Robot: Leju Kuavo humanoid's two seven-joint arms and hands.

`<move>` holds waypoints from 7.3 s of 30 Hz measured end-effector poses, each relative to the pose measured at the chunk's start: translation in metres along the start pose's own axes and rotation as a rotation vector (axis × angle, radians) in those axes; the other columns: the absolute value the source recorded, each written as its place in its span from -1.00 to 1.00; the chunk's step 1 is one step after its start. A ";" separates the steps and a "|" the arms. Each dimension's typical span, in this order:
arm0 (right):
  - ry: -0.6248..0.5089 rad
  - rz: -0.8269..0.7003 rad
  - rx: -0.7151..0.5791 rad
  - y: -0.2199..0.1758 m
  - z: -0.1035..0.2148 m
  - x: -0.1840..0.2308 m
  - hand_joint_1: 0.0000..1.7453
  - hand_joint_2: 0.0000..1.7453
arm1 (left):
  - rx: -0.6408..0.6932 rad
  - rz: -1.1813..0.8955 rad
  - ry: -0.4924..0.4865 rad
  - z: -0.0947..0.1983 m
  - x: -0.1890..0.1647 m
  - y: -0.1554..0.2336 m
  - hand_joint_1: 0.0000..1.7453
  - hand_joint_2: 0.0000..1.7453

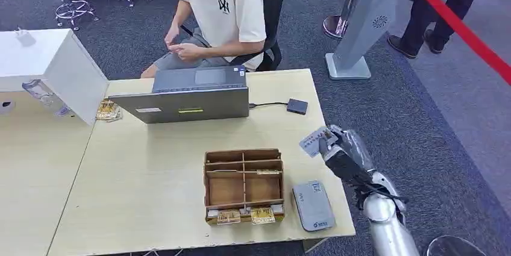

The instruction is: Pass the card to the sensor for recognition and then transmit it.

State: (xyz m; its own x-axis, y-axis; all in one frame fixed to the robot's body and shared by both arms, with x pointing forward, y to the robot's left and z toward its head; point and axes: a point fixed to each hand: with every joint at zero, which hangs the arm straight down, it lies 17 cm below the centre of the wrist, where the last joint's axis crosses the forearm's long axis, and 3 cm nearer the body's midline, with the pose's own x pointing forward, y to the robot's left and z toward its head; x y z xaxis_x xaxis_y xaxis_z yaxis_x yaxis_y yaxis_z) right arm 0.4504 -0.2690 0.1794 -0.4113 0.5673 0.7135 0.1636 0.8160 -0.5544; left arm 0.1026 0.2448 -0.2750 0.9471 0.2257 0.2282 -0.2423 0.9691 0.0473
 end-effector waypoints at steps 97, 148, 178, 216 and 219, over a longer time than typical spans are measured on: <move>-0.442 0.279 -0.281 0.033 0.015 0.253 0.82 1.00 | -0.095 -0.154 0.037 0.009 -0.015 -0.045 -1.00 -1.00; -0.234 0.511 0.051 0.134 0.067 0.147 0.04 1.00 | -0.081 -0.119 0.037 0.008 -0.013 -0.041 -1.00 -1.00; -0.181 0.492 0.110 0.152 0.061 0.112 -0.14 1.00 | -0.079 -0.119 0.043 0.008 -0.014 -0.040 -1.00 -1.00; -0.130 0.339 -0.061 0.104 0.042 0.110 1.00 1.00 | -0.078 -0.119 0.049 0.008 -0.016 -0.040 -1.00 -1.00; -0.160 0.237 -0.174 0.068 0.033 0.134 1.00 1.00 | -0.077 -0.119 0.050 0.008 -0.016 -0.040 -1.00 -1.00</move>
State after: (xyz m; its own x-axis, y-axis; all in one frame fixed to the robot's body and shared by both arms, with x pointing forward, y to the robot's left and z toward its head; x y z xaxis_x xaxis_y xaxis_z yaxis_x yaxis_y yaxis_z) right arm 0.3769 -0.1406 0.2231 -0.4773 0.7298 0.4894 0.4167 0.6783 -0.6052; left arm 0.0953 0.2019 -0.2726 0.9779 0.1112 0.1771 -0.1124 0.9937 -0.0037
